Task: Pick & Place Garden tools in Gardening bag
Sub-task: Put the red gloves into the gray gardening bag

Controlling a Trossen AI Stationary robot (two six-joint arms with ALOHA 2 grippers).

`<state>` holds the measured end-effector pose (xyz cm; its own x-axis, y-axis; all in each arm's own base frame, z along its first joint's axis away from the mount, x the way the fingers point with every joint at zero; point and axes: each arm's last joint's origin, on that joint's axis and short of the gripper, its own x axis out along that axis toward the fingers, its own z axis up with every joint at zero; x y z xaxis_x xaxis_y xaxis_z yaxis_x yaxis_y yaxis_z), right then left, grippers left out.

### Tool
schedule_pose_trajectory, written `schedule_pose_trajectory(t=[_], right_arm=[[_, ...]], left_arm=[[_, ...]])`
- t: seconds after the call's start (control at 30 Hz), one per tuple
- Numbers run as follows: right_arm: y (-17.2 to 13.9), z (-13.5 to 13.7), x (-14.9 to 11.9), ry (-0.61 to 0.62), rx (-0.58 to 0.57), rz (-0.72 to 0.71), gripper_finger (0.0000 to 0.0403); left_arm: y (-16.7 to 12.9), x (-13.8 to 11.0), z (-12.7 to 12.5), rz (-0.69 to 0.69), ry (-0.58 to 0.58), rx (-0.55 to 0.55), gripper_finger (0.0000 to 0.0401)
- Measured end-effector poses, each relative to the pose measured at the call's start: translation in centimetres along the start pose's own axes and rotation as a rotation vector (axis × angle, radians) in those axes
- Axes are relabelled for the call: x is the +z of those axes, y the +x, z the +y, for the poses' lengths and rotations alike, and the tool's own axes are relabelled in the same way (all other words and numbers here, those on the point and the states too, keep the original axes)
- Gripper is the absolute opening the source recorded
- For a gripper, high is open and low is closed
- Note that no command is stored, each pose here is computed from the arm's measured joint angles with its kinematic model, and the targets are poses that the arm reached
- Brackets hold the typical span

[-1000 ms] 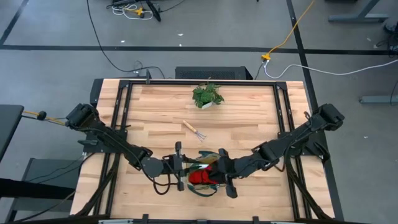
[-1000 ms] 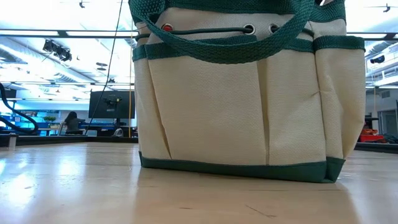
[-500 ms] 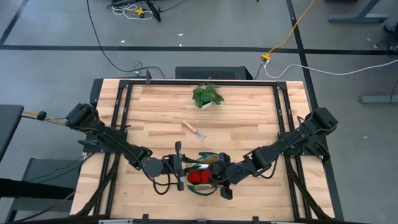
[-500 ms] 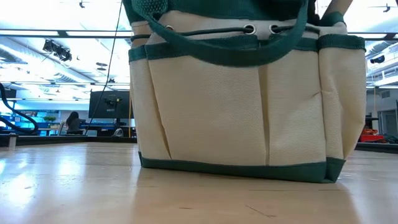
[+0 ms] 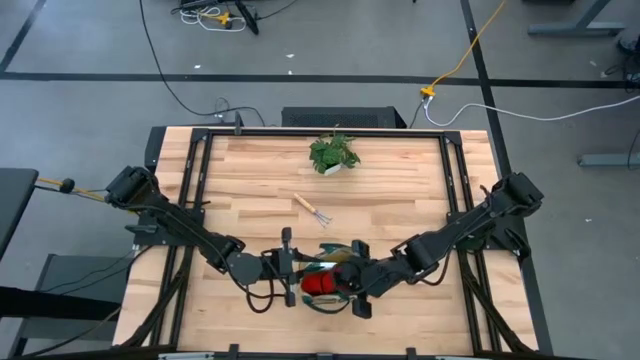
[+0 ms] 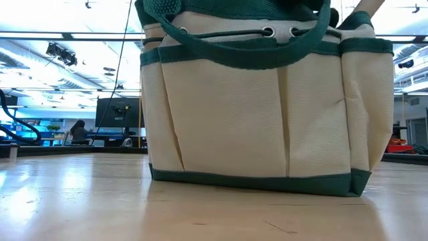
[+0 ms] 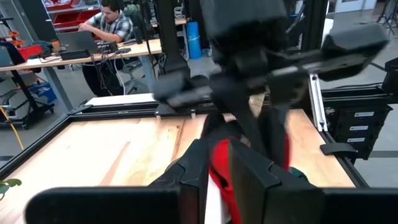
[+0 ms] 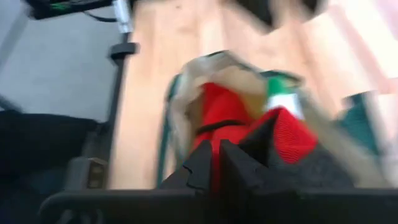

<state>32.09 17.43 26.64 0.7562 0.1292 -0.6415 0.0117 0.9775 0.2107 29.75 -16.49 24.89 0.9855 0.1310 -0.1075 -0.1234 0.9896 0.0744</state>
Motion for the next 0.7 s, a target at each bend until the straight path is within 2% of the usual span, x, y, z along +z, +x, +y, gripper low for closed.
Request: schedule_pose_trajectory(t=[0.17, 0.4, 0.7], right_arm=[[-0.8, -0.3, 0.4, -0.027, -0.107, 0.029, 0.0021], [1.6, -0.2, -1.3, 0.018, -0.077, 0.171, 0.0017], [2.5, -0.4, -1.8, 0.038, -0.078, 0.207, 0.0017]], left_arm=[[0.0, 0.0, -0.1, 0.0, 0.0, -0.025, 0.0067], [0.0, 0.0, -0.1, 0.001, 0.0, -0.03, 0.0067], [0.0, 0.0, -0.1, 0.001, 0.0, -0.03, 0.0067]])
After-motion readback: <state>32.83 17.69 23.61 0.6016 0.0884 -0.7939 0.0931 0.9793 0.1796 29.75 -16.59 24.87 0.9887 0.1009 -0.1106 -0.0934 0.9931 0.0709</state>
